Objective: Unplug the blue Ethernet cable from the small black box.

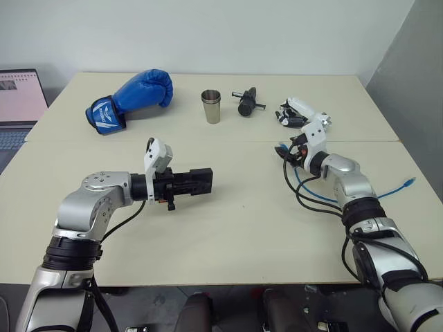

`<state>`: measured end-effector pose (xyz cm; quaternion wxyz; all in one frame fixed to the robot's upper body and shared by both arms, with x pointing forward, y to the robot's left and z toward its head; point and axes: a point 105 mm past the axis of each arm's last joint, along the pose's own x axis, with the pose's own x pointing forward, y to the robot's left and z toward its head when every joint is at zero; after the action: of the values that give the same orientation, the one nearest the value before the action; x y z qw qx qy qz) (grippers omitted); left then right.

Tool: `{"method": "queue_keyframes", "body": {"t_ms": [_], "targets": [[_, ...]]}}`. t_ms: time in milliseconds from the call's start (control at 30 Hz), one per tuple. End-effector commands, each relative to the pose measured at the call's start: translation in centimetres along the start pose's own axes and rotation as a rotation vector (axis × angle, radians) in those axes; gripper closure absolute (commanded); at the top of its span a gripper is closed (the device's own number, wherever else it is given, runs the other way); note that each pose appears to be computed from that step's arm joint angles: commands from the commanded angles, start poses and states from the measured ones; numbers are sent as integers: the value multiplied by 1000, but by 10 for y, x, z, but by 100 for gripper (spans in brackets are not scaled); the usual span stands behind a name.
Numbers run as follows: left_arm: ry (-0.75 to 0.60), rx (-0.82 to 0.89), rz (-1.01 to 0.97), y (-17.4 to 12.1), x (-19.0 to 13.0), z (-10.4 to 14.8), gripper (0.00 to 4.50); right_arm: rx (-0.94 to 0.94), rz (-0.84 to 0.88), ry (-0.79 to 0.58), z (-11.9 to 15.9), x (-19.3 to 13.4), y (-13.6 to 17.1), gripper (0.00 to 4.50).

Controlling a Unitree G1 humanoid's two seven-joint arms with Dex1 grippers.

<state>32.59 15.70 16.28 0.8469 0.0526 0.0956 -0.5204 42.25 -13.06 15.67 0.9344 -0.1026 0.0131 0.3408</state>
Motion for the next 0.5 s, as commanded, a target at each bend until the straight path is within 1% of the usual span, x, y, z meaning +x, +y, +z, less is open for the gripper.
{"method": "queue_keyframes", "body": {"t_ms": [33, 67, 133, 200, 333, 500], "targets": [[-73, 93, 217, 28, -9, 13, 370, -145, 322, -71, 31, -20, 58, 71], [-88, 98, 316, 41, -13, 11, 370, -180, 401, -65, 33, -27, 75, 71], [-117, 94, 465, 59, -21, 7, 370, -221, 506, -52, 36, -38, 100, 71], [-133, 85, 537, 67, -26, 2, 370, -259, 570, -36, 38, -45, 115, 71], [-134, 80, 642, 74, -34, -14, 370, -277, 613, -28, 49, -49, 127, 71], [-98, 54, 690, 75, -37, -39, 370, -257, 597, -24, 62, -45, 125, 71]]}}
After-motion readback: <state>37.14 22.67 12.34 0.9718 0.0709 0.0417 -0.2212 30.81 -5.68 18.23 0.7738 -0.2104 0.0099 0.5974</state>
